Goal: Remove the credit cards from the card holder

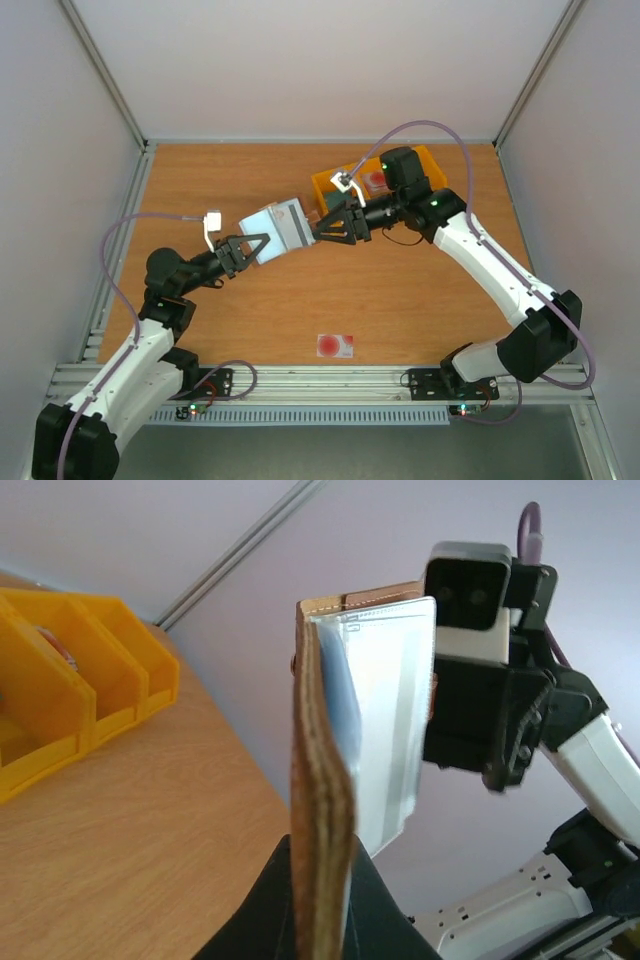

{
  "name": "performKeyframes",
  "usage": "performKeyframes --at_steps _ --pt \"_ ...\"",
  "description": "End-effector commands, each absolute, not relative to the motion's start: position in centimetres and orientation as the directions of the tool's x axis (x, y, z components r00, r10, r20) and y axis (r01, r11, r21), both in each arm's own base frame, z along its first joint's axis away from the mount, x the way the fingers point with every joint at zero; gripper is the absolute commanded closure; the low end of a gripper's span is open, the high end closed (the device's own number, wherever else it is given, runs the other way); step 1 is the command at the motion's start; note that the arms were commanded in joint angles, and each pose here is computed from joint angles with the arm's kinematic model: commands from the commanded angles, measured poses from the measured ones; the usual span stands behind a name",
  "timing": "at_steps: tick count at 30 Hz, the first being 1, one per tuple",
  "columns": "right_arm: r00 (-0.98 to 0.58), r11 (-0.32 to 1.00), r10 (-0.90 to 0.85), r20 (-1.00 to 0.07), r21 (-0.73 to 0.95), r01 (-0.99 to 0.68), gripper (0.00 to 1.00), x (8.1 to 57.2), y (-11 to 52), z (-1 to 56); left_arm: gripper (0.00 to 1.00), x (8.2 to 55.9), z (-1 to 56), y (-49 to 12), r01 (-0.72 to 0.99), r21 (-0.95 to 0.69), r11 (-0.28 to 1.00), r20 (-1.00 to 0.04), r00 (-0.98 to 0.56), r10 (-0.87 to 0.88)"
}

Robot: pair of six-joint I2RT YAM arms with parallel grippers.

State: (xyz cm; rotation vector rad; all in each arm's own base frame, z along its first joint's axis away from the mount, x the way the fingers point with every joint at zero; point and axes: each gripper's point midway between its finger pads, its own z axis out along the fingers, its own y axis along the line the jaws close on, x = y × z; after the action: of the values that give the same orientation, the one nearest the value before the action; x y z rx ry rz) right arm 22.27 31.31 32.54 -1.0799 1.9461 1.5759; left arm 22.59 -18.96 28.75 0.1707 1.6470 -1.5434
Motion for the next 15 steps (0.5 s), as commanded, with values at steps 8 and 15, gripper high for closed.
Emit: performKeyframes --at_steps 8,15 --pt "-0.592 0.135 -0.254 -0.765 0.578 -0.805 0.58 24.7 29.8 32.1 1.0 20.5 32.1 -19.4 0.83 -0.491 0.266 -0.85 -0.389 -0.355" --pt "-0.53 0.012 -0.297 -0.795 0.551 -0.834 0.21 21.4 29.1 33.2 1.0 21.7 31.5 -19.3 0.774 -0.56 0.297 -0.813 -0.442 -0.379"
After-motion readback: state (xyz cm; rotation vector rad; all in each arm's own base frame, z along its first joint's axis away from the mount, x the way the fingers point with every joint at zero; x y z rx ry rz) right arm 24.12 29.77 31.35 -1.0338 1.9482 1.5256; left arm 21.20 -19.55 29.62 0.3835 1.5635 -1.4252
